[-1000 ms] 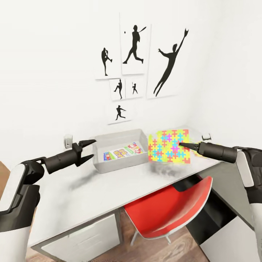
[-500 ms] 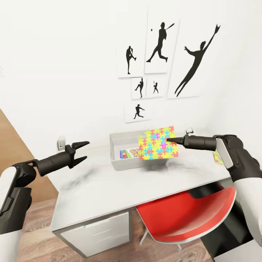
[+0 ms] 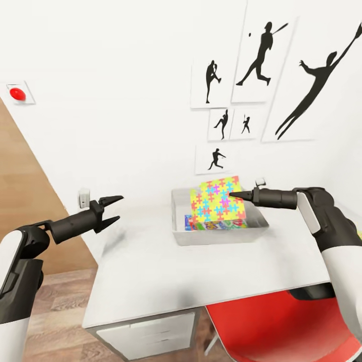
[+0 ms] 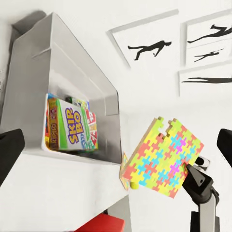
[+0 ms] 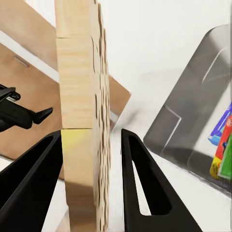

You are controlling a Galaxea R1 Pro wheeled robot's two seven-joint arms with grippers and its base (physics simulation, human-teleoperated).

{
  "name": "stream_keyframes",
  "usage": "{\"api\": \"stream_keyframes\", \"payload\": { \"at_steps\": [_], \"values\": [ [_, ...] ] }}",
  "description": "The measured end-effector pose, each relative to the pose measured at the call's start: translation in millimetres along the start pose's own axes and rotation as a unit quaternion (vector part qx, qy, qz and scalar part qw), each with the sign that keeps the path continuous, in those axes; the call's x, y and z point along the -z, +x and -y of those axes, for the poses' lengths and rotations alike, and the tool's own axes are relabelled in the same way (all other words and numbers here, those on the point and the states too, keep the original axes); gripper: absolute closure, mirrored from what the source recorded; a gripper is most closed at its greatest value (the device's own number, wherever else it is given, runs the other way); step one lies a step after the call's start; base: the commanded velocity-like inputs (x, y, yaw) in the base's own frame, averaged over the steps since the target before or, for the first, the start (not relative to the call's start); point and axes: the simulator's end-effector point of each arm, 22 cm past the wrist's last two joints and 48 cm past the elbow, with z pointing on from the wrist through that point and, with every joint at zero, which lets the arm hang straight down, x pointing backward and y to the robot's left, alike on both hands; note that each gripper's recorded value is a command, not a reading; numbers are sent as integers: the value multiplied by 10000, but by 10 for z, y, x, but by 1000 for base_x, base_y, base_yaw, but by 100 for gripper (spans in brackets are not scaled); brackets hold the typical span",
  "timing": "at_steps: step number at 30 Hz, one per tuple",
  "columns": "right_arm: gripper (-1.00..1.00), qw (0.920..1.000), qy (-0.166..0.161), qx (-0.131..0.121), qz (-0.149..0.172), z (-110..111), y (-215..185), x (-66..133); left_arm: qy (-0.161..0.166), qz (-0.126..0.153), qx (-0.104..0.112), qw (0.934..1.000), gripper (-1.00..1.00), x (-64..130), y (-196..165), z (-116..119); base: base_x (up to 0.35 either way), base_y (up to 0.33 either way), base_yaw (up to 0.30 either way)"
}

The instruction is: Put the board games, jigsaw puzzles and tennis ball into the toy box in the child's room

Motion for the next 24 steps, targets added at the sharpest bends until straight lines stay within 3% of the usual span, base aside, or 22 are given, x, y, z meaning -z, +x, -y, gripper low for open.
{"api": "stream_keyframes", "payload": {
  "at_steps": [9,12,17,24],
  "values": [
    [100,9999,106,-73,-55,91,52,-18,-34,-17,-1,10000,-100,-15,11,-22,121,0,14],
    [100,9986,462,-267,-68,340,65,-3,-45,-16,1,10000,-100,-16,10,-29,11,0,1],
    [100,9950,710,-705,-50,614,4,31,-61,-23,-5,10000,-100,-24,17,-37,3,0,0],
    [100,9931,671,-962,-62,675,16,-34,-59,-30,-6,10000,-100,-31,22,-42,0,0,0]
  ]
}}
